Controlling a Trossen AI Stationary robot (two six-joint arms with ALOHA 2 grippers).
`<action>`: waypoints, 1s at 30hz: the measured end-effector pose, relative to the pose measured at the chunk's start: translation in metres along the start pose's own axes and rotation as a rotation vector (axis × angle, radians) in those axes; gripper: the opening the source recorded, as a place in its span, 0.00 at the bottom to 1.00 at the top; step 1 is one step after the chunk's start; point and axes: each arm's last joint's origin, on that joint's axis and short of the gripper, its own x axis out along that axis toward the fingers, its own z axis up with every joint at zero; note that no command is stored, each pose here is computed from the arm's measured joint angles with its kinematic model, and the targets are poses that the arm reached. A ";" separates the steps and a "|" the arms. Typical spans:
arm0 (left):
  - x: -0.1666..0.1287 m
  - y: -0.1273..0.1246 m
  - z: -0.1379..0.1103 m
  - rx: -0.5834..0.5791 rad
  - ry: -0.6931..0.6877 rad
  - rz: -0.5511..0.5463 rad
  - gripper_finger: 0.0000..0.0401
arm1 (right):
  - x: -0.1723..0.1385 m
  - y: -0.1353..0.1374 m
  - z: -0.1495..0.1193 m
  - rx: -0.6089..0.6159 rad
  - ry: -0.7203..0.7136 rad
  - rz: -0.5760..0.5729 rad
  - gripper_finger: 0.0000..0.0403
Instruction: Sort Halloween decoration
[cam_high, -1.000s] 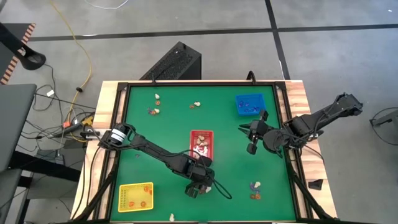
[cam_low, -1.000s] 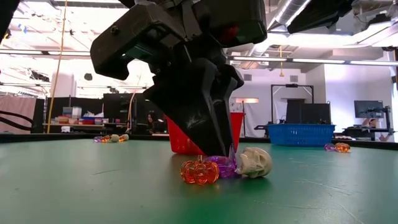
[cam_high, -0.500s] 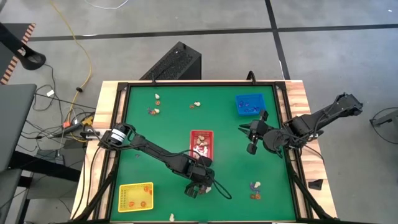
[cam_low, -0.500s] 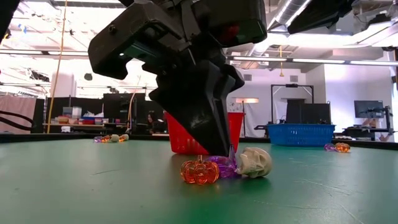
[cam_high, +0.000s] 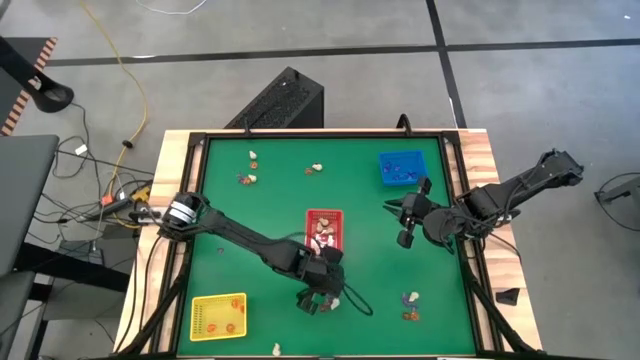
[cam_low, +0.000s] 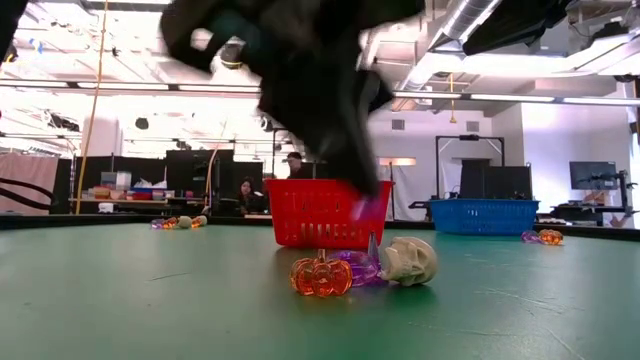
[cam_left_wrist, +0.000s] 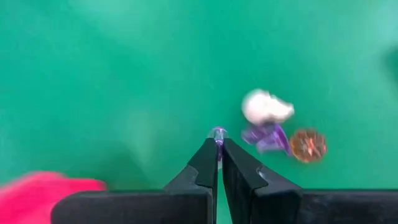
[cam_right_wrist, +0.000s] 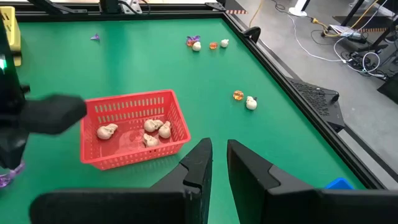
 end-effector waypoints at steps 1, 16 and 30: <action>-0.008 0.005 0.004 0.003 -0.028 0.011 0.00 | 0.000 0.000 0.000 -0.001 0.000 0.000 0.20; -0.017 0.210 -0.021 -0.226 -0.581 0.476 0.00 | -0.032 0.000 0.005 -0.033 -0.105 0.069 0.20; 0.025 0.345 -0.040 -0.595 -0.675 0.495 0.00 | -0.042 0.002 0.003 -0.104 -0.157 0.014 0.20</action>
